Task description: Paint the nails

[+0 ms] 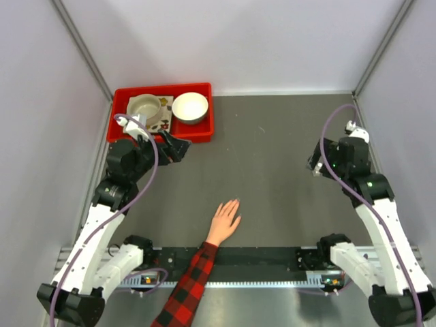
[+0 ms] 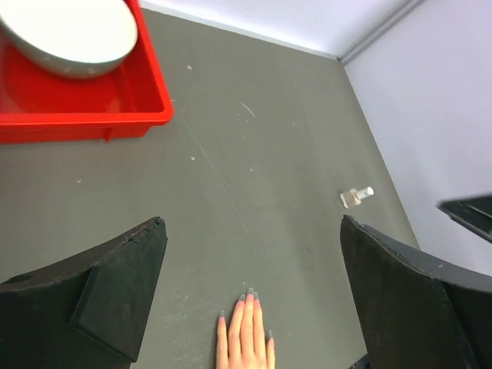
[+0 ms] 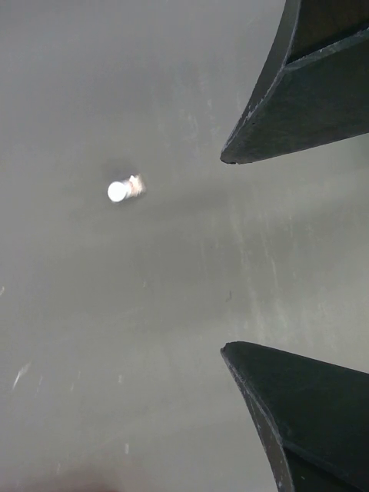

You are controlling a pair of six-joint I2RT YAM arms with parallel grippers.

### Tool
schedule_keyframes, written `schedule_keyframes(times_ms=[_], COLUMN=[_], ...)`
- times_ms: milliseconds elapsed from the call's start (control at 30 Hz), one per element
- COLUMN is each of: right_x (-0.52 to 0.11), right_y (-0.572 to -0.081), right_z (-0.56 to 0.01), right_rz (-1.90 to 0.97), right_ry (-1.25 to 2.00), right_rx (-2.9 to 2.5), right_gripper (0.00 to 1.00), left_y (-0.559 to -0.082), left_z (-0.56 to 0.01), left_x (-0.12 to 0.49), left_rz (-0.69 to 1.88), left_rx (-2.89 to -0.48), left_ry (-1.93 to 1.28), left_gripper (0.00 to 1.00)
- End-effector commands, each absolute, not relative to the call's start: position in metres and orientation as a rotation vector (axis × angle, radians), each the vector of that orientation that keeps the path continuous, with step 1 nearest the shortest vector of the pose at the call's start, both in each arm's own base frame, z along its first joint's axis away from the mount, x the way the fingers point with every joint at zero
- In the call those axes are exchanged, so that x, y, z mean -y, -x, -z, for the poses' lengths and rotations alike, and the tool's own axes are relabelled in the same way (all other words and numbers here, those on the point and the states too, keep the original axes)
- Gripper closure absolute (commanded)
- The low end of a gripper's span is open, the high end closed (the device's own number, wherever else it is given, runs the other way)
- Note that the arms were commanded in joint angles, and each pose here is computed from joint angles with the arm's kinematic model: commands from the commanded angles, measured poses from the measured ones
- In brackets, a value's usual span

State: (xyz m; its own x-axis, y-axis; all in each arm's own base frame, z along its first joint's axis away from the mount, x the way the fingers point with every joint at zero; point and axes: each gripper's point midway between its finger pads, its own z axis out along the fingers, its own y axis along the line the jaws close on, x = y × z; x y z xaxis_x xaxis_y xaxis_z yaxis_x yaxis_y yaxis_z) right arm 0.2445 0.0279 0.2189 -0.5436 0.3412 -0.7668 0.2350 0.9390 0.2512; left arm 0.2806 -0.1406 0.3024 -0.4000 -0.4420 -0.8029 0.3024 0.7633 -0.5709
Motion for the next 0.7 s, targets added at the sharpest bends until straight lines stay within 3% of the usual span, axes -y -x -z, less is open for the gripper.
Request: schedule_keyframes(times_ms=[0, 333, 367, 433, 567, 667], right_x=[-0.011, 0.05, 0.05, 0.054, 0.05, 0.043], right_y=[-0.275, -0.333, -0.335, -0.338, -0.339, -0.346], right_z=[-0.213, -0.168, -0.166, -0.158, -0.151, -0.143], right_rz=[0.017, 0.229, 0.201, 0.156, 0.129, 0.079], right_ry=[-0.453, -0.622, -0.62, -0.62, -0.591, -0.549], right_rx=[-2.184, -2.3, -2.313, -2.342, -2.357, -2.388], right_gripper=[0.01, 0.02, 0.08, 0.13, 0.37, 0.38], left_y=[-0.285, -0.273, -0.272, -0.264, -0.257, -0.254], left_z=[-0.311, -0.288, -0.289, -0.287, -0.283, -0.275], left_x=[0.16, 0.225, 0.231, 0.247, 0.264, 0.271], left_rz=[0.906, 1.203, 1.209, 1.231, 1.243, 1.252], left_rx=[-1.787, -1.903, -1.891, -1.902, -1.911, -1.935], left_ry=[0.009, -0.168, -0.182, -0.226, -0.282, -0.292], left_gripper=[0.01, 0.05, 0.05, 0.05, 0.06, 0.06])
